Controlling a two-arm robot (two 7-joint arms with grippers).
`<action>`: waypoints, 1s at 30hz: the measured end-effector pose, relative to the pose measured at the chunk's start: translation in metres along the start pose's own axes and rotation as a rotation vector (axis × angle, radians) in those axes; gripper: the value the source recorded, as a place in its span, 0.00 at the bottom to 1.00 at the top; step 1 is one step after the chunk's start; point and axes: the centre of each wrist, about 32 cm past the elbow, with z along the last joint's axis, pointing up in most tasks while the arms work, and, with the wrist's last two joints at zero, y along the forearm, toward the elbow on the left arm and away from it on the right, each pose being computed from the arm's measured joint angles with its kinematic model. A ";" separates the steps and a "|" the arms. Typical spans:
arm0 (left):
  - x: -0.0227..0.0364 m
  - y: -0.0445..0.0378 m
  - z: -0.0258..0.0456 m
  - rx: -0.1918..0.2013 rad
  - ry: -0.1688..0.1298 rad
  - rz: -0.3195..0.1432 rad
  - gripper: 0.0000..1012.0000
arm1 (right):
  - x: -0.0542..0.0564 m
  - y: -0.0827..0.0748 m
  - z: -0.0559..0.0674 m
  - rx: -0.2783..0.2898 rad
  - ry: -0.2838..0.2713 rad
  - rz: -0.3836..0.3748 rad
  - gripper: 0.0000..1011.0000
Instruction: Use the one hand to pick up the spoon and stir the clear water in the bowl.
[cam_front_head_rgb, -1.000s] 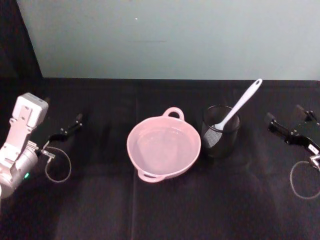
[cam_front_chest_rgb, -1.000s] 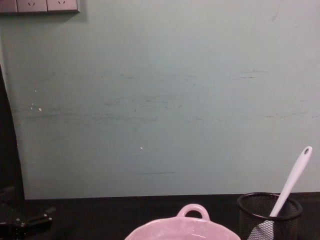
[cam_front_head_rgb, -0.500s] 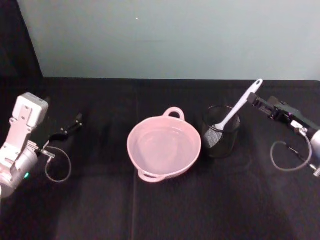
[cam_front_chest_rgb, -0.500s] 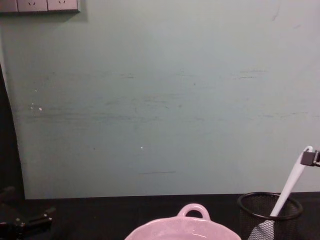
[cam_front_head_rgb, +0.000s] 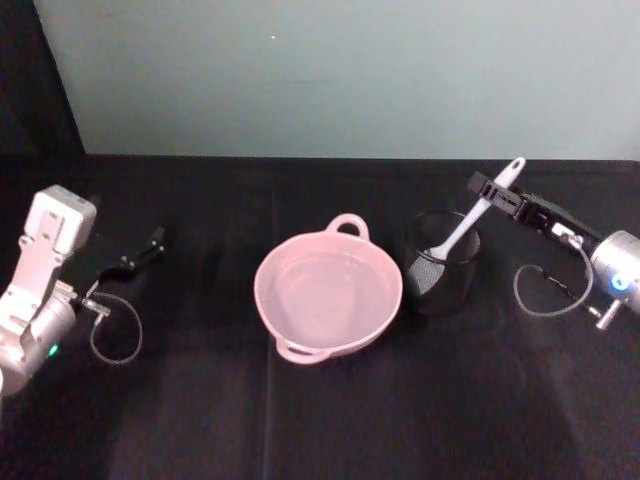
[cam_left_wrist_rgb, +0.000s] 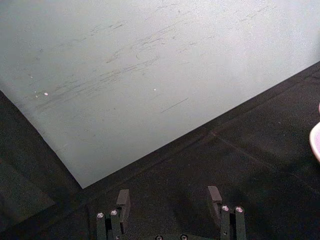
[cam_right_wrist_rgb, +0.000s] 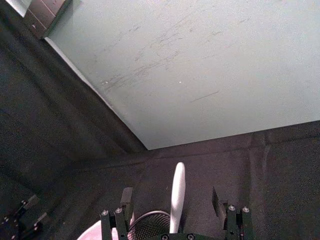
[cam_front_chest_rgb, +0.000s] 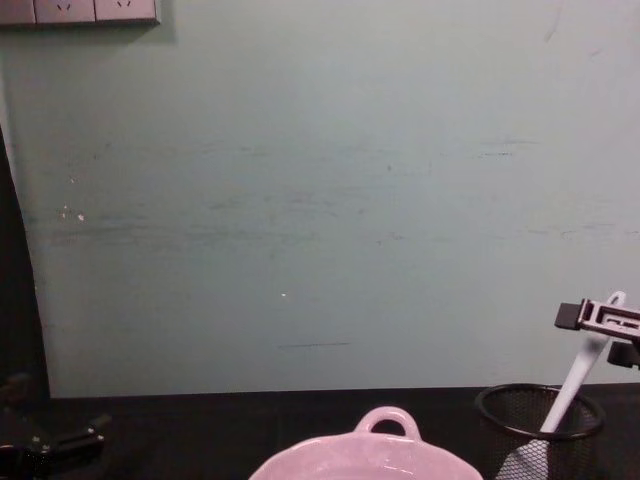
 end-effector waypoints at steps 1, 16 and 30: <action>0.0000 0.0000 0.0000 0.000 0.000 0.000 1.00 | 0.000 0.000 0.000 0.000 0.000 0.000 0.99; 0.0000 0.0000 0.0000 0.000 0.000 0.000 1.00 | -0.001 -0.001 0.000 0.002 -0.002 0.001 0.83; 0.0000 0.0000 0.0000 0.000 0.000 0.000 1.00 | -0.001 -0.002 0.001 0.002 -0.004 0.000 0.42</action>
